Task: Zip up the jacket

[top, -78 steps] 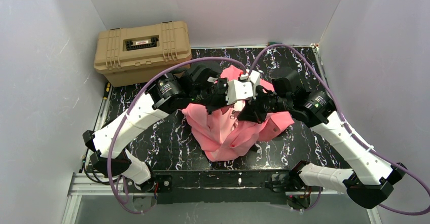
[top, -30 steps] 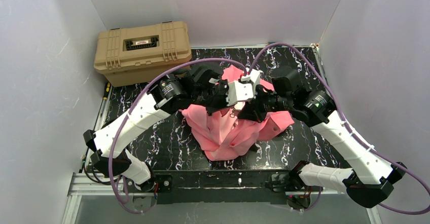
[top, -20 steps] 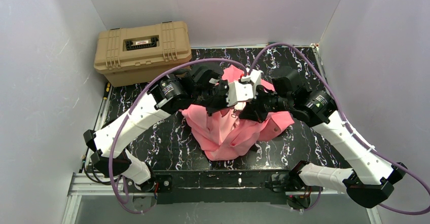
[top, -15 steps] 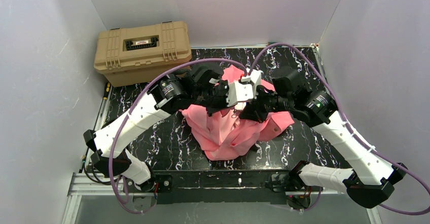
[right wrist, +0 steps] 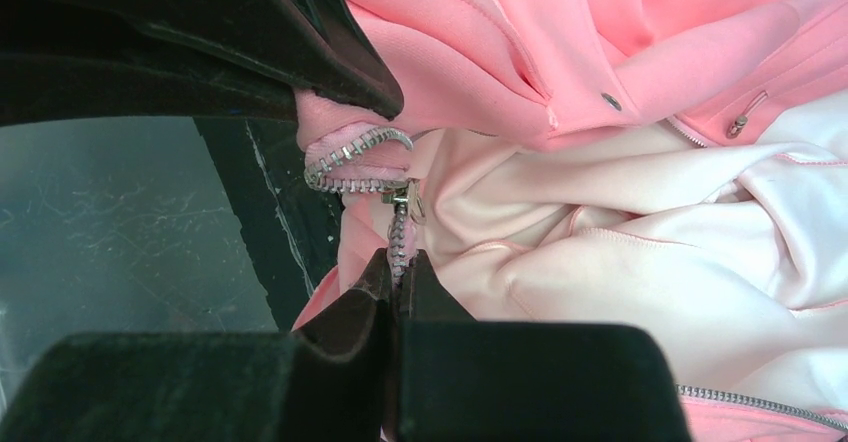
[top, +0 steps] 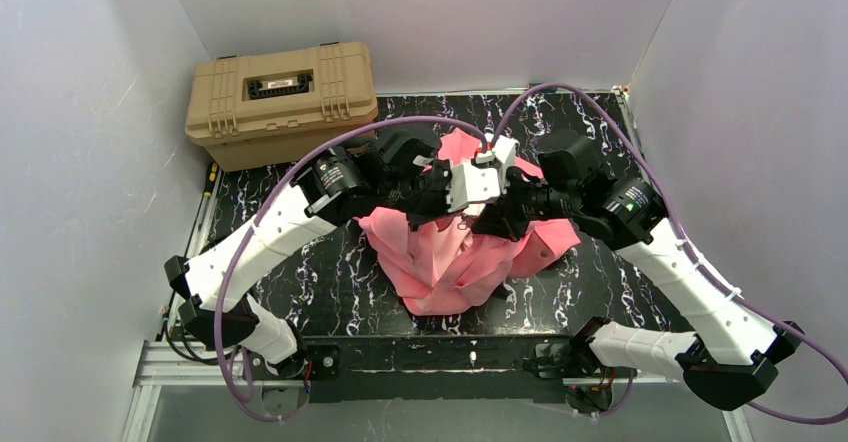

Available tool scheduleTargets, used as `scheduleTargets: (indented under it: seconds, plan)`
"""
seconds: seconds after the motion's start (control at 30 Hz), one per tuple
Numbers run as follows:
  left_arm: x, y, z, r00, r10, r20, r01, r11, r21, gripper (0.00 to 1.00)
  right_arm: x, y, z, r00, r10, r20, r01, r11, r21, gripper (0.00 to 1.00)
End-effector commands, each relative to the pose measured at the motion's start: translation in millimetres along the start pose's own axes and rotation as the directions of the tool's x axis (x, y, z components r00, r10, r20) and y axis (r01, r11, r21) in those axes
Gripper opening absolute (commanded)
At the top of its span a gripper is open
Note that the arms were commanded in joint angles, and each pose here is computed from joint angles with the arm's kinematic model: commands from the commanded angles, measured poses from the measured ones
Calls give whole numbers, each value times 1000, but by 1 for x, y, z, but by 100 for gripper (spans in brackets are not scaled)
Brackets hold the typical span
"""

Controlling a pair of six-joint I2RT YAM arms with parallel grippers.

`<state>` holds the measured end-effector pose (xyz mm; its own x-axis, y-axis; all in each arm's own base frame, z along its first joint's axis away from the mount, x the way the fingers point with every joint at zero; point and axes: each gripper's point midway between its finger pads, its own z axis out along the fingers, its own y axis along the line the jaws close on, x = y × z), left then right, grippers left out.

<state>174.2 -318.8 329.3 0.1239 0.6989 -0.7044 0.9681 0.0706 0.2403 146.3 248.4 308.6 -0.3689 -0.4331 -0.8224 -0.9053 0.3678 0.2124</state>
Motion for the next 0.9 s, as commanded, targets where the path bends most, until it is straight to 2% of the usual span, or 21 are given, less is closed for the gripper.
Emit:
scheduleTargets:
  seconds: [0.0,0.2,0.33,0.6,0.87]
  plan:
    - [1,-15,-7,1000,3,9,-4,999,48,0,-35,14,-17,989,-77,124,82,996,-30,1]
    - [4,-19,-6,999,-14,-31,16,997,78,0,-35,25,-17,988,-88,125,100,990,-95,1]
    - [4,-15,-10,1000,20,-15,-19,998,52,0,-29,30,-19,988,-98,119,112,987,-119,1]
    - [2,-37,-18,995,89,55,-96,984,149,0,-23,32,-22,988,-111,108,125,985,-123,1]
    - [4,-42,-18,994,104,45,-110,979,172,0,-21,37,-23,989,-103,104,118,982,-150,1]
